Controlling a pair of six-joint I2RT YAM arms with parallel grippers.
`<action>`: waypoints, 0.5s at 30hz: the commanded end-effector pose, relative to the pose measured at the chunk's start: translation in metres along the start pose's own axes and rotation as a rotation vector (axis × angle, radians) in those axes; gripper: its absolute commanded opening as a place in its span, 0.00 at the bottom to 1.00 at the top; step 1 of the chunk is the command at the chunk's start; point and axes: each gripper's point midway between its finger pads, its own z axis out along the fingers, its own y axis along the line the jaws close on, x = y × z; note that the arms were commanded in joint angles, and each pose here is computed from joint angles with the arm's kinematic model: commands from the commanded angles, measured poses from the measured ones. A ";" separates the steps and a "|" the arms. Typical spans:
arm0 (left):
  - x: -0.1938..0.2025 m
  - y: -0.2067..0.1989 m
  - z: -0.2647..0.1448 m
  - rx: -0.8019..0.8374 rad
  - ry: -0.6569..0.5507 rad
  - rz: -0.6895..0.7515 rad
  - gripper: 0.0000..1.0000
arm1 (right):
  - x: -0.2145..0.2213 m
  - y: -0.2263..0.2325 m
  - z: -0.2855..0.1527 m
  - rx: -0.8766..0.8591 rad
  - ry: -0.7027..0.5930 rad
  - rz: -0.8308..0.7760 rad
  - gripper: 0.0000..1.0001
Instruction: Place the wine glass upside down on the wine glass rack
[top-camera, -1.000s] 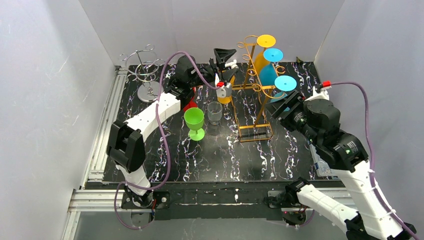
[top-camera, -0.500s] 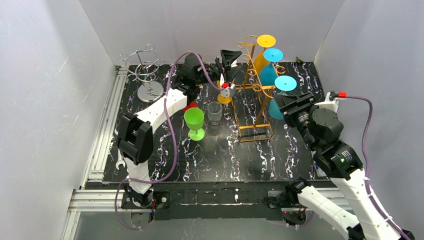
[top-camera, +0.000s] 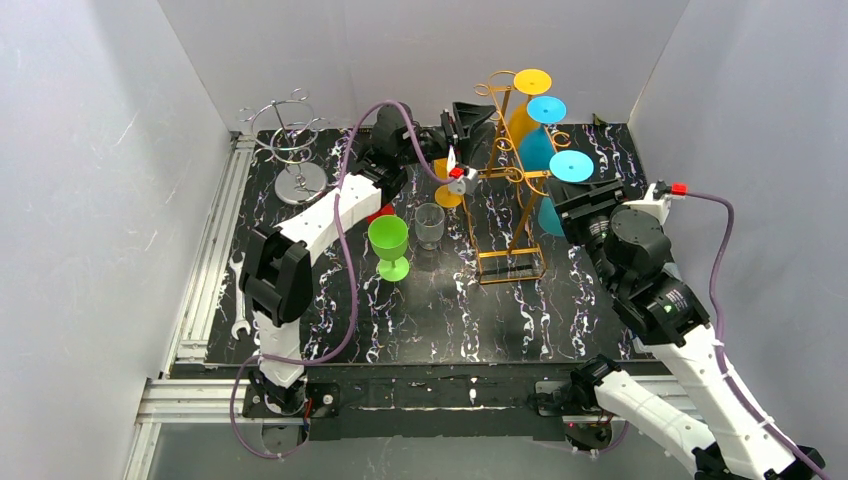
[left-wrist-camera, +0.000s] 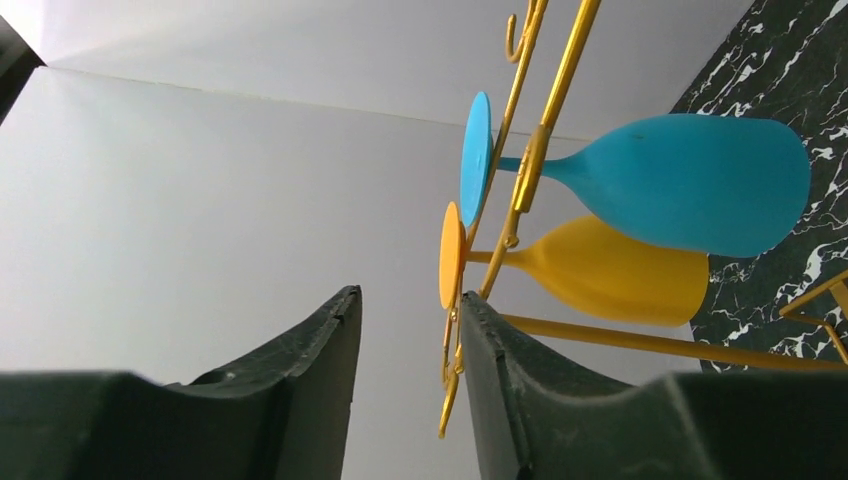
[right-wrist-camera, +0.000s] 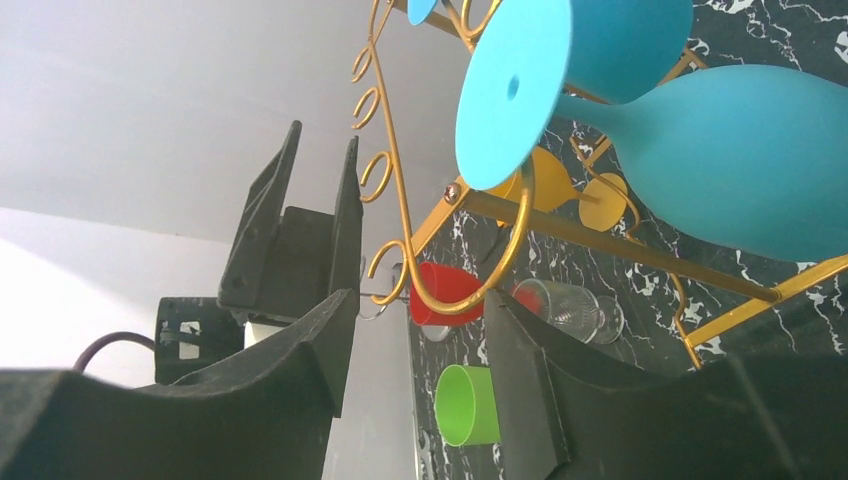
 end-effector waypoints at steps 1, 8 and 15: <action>-0.006 0.010 0.007 -0.017 -0.040 0.045 0.38 | -0.008 0.005 0.003 -0.025 -0.053 0.077 0.59; -0.002 0.006 0.011 -0.012 -0.043 0.053 0.36 | -0.008 0.003 0.006 -0.024 -0.068 0.098 0.59; 0.000 0.007 0.013 -0.015 -0.042 0.060 0.28 | -0.008 -0.002 0.011 -0.008 -0.085 0.097 0.56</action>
